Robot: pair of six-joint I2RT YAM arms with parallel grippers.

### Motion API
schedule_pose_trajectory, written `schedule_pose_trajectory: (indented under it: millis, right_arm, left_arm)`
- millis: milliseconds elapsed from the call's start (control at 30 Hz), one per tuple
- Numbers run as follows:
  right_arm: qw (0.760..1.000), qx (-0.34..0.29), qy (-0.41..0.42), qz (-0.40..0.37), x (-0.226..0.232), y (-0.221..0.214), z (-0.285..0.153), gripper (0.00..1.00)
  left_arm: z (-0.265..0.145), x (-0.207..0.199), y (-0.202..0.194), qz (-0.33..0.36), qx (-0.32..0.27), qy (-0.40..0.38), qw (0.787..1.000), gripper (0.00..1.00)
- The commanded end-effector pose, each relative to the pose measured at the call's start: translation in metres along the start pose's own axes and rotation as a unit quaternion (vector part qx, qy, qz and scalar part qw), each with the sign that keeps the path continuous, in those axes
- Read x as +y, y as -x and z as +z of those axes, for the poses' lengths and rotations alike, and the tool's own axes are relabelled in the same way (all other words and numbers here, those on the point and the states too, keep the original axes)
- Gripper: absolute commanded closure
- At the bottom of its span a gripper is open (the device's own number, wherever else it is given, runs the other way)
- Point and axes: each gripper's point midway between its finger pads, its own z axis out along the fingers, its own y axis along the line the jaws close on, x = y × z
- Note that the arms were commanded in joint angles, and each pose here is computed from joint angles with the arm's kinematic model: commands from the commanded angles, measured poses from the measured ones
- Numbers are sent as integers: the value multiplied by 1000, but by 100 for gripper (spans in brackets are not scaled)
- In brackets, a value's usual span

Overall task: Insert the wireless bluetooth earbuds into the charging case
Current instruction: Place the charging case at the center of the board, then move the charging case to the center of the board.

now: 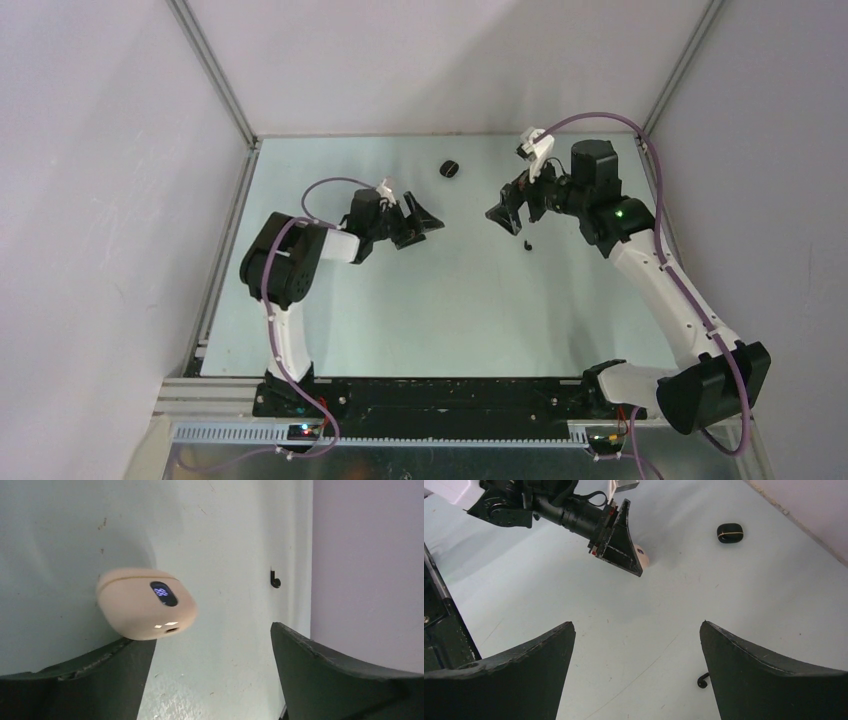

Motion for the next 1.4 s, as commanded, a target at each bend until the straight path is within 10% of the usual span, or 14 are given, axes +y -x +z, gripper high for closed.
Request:
schedule_pose_trajectory:
  millis: [0, 333, 733, 1000, 1367]
  right_arm:
    - [999, -23, -31, 18, -7, 14, -5, 0]
    - [999, -4, 6, 41, -1, 0, 7, 0]
    - [989, 83, -116, 30, -174, -9, 141, 0]
    - [967, 125, -110, -192, -226, -60, 249, 0]
    - [966, 83, -31, -245, -203, -78, 300, 0]
  left_arm:
    - [-6, 39, -23, -25, 28, 82, 996, 2]
    - [-18, 39, -31, -19, 60, 108, 992, 1]
    - [-65, -78, 44, 121, -13, -60, 991, 1]
    - [-111, -115, 111, 215, -57, -112, 969, 1]
    - [-144, -96, 138, 261, -92, -74, 958, 1]
